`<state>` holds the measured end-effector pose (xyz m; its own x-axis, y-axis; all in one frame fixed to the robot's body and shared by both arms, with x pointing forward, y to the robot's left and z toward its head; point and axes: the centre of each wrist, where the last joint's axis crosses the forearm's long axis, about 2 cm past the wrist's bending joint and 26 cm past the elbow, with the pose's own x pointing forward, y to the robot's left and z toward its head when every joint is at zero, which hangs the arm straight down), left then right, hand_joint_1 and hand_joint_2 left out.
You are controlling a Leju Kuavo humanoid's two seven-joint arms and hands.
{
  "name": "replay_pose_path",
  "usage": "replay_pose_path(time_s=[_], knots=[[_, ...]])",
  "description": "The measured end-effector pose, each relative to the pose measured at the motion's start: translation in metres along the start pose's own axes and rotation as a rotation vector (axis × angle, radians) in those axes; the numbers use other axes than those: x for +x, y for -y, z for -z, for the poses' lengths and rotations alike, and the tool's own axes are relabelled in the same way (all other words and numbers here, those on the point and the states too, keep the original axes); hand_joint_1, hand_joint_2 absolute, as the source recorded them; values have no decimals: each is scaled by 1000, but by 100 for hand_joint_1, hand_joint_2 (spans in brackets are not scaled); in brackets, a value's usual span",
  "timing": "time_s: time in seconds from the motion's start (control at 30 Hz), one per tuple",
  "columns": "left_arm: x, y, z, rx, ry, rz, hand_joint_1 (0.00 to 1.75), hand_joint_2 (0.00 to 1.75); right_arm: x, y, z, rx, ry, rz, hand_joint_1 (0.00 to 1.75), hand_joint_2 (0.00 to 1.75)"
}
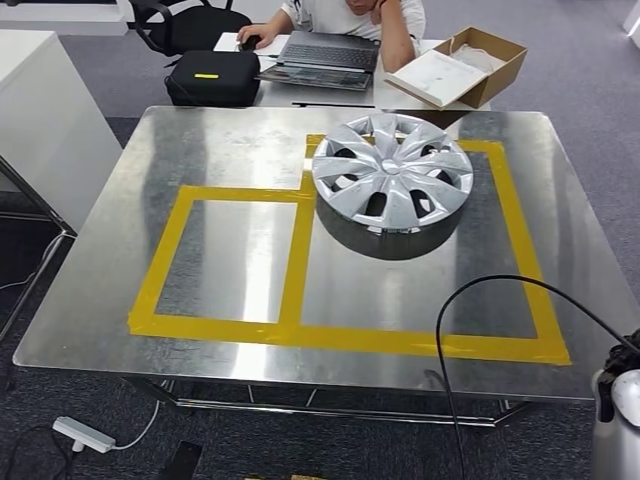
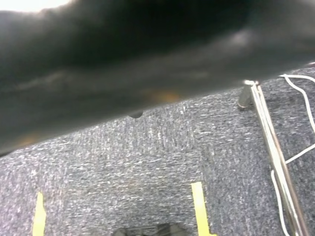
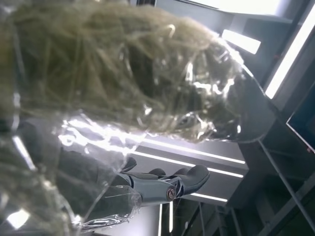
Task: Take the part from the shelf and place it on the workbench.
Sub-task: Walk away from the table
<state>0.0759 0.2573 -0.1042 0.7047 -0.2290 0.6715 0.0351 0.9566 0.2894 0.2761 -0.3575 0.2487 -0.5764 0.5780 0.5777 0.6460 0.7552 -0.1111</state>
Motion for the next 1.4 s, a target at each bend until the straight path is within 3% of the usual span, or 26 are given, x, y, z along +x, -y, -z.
replay_pose_path(time_s=[1.4], knots=[[-12,-1,-8,25,-18,-34,0,0,-12,64,-73,18,-146,-115,0,0]])
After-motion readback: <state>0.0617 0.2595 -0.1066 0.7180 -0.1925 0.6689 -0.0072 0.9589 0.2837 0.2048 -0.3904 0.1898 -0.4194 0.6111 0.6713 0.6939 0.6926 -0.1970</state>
